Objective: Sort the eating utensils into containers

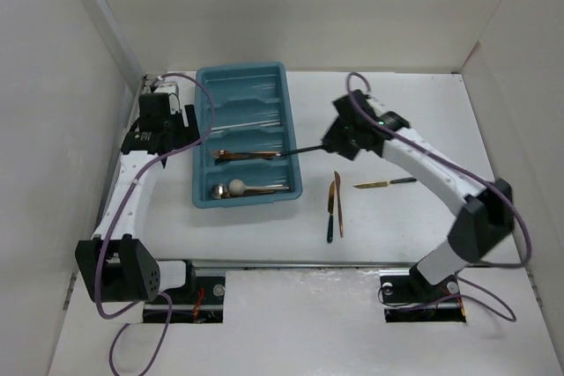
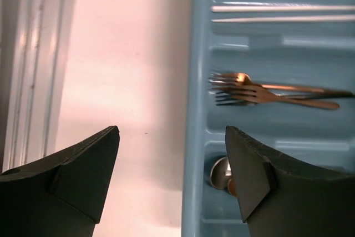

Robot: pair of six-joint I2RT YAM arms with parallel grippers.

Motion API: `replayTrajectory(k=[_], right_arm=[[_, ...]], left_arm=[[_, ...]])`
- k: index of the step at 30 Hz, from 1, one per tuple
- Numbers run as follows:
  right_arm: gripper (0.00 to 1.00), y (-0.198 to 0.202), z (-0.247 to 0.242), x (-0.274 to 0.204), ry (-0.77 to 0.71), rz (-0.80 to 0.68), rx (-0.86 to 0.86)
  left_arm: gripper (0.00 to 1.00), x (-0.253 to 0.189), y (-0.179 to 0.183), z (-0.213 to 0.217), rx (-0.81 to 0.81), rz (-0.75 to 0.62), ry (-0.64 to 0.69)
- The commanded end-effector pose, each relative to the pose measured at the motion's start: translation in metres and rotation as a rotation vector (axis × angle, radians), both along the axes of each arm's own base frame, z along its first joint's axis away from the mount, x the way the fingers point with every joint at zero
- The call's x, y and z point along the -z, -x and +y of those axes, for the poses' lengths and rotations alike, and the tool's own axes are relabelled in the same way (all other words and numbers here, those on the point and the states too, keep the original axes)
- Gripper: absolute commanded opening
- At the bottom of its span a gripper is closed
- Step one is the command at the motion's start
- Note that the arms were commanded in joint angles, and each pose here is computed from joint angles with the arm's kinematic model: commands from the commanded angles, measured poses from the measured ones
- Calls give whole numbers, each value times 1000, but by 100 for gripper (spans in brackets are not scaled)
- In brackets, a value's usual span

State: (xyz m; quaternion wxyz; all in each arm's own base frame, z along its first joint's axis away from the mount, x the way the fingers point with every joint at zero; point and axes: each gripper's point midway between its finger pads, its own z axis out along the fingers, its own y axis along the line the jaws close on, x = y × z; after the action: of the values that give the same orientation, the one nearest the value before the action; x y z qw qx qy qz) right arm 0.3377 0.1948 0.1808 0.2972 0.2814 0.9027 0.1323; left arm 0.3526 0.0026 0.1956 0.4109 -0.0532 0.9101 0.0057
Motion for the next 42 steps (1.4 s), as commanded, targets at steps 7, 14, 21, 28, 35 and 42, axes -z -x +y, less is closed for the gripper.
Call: replayTrajectory(k=[7,14,21,28,35,42], right_arm=[[0,-21,185,23,-237,77,-288],[2,-10,206,58,-261,179,-335],[27,0,214,33,-235,131,-403],[39,17,203,27,-225,168,-393],[70,21,211,16,-181,108,-450],[85,6,196,-30,-93,-81,-472]], left_arm=[[76,-33,12,22,-118,-129,14],[77,-30,17,25,-133,-130,3],[77,-32,12,22,-107,-143,0],[77,-33,5,20,-76,-149,-10],[77,-30,2,22,-78,-150,-23],[77,-32,-1,16,-40,-152,-10]])
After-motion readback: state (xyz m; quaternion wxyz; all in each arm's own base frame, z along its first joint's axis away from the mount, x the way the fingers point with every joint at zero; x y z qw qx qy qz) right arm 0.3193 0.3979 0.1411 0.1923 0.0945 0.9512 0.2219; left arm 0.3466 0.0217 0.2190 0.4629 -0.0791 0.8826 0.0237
